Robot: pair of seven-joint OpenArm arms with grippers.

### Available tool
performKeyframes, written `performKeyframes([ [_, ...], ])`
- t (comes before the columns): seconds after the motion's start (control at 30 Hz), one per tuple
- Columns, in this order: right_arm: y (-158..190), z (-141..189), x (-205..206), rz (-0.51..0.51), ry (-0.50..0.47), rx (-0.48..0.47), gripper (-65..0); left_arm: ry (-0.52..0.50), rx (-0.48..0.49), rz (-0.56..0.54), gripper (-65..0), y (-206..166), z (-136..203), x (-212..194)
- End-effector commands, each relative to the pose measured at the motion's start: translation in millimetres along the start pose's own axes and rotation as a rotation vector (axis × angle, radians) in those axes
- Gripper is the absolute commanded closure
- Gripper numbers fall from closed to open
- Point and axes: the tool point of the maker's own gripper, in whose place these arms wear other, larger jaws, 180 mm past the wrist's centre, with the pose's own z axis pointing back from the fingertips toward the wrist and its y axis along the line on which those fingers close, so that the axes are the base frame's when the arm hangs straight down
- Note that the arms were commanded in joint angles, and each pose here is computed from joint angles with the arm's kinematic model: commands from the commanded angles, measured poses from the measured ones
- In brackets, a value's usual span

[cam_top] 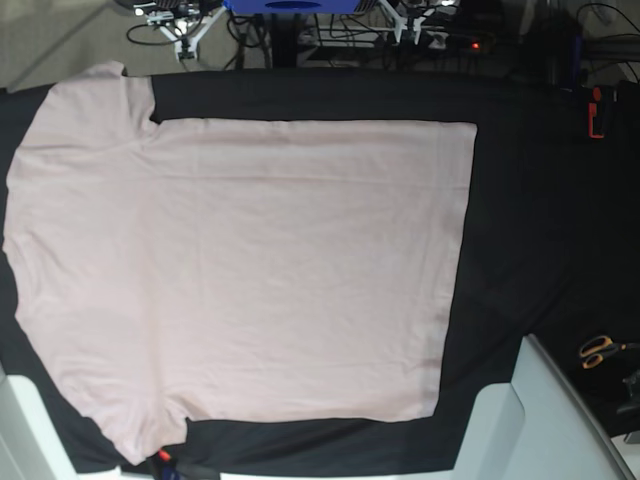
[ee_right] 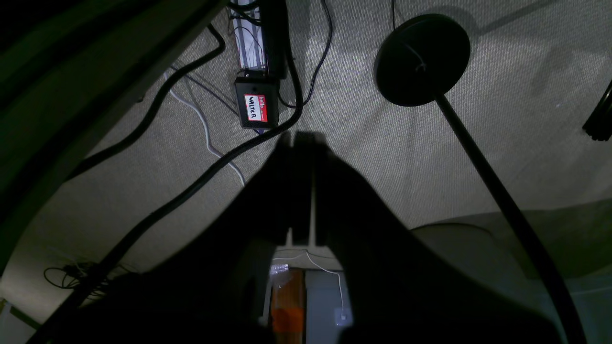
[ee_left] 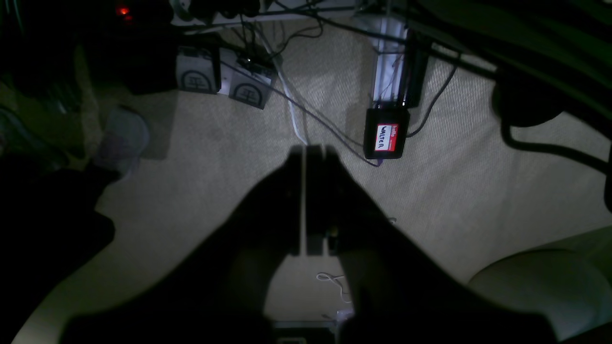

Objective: Fold the T-shirt properly

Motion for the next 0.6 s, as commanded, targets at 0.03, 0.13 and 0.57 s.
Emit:
performKeyframes([
  [0.03,-1,0,-12,0.001,0.014,-0.002,-0.8,0.014,0.007,0.0,0.0,3,3,-15],
  [0.13,-1,0,-17,0.001,0.006,-0.003,-0.8,-0.052,0.006,-0.011,0.0,3,10,-22],
  [0.57,-25,61,-22,0.004,-0.08,-0.062,-0.8,-0.27,0.05,-0.098,0.0,42,70,-31],
])
